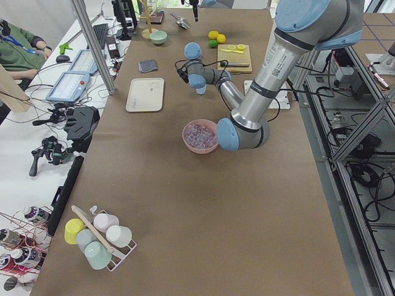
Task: Put ice and cherries in cup
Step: 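Lift the ice cube and carry it over the light-blue cup, then open the left gripper to drop the ice cube into the cup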
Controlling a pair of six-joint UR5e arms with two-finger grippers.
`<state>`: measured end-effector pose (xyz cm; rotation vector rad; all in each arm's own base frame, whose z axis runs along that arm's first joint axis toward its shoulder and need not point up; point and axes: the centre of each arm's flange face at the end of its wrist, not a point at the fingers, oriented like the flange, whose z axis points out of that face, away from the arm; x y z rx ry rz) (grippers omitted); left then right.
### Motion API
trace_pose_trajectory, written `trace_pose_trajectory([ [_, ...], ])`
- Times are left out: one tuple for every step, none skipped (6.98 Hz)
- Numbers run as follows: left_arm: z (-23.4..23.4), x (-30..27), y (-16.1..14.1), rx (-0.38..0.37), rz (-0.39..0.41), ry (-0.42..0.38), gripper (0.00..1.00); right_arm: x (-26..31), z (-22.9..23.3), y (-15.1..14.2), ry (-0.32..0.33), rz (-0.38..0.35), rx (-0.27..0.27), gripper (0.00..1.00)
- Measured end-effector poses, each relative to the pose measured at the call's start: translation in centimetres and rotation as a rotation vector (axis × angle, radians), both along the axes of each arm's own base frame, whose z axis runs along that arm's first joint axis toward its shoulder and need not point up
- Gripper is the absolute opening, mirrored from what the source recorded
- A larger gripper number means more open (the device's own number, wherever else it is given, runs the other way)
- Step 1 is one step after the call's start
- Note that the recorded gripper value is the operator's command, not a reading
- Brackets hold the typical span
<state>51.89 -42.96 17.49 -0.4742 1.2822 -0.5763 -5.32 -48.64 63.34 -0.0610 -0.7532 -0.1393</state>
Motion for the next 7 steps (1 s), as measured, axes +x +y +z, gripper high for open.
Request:
trace_pose_trajectory([
  [-0.3,2.0,1.7,-0.014,-0.032,0.019,0.11,-0.1,0.0,0.0,0.001,-0.001,0.000,1.00],
  [-0.2,3.2,2.6,-0.020,-0.057,0.027,0.11,-0.1,0.1,0.0,0.002,-0.002,-0.001,1.00],
  [0.0,3.8,3.0,-0.022,-0.066,0.029,0.11,-0.1,0.1,0.0,0.002,-0.003,-0.001,1.00],
  [0.1,4.2,3.4,-0.023,-0.065,0.029,0.12,-0.2,0.1,0.0,0.003,-0.005,-0.001,1.00],
  [0.2,4.2,3.4,-0.023,-0.067,0.028,0.14,-0.3,0.1,0.0,0.003,-0.007,-0.001,1.00],
  [0.3,4.1,3.1,-0.020,-0.071,0.025,0.35,-0.4,0.1,0.1,0.004,-0.009,-0.001,1.00],
  [0.7,4.1,2.8,-0.008,-0.072,0.019,0.75,-0.4,0.2,0.1,0.005,-0.010,-0.001,1.00],
])
